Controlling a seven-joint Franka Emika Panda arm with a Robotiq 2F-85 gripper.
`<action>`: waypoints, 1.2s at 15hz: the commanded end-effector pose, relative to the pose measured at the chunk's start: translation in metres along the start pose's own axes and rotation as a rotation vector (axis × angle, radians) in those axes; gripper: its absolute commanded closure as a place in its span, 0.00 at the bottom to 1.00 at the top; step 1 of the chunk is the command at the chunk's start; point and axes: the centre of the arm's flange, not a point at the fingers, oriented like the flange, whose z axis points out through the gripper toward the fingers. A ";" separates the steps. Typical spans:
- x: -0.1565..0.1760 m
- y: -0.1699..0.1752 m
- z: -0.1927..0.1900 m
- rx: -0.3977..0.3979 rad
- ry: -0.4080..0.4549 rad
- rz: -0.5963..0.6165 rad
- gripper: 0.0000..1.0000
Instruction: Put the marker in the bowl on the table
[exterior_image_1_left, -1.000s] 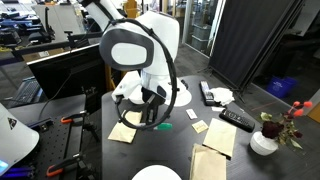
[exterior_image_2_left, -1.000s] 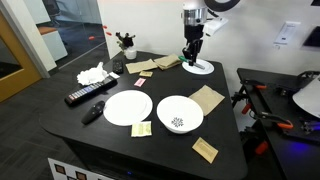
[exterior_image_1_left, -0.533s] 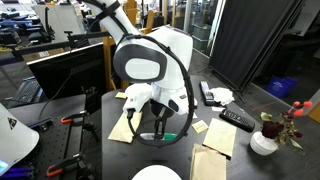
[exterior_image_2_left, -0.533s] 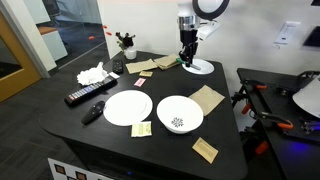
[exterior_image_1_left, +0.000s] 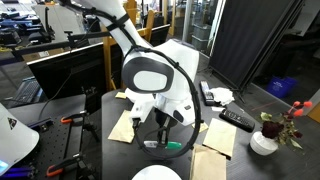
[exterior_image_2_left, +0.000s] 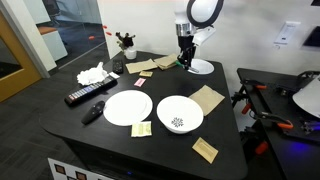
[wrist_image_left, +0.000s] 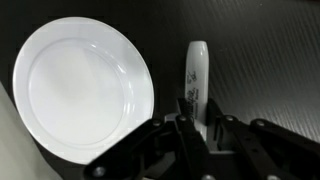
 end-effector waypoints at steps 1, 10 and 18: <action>0.009 0.003 0.009 -0.015 0.005 0.011 0.94; -0.003 -0.001 -0.011 -0.029 0.022 0.040 0.20; -0.038 -0.007 -0.090 0.017 0.121 0.055 0.00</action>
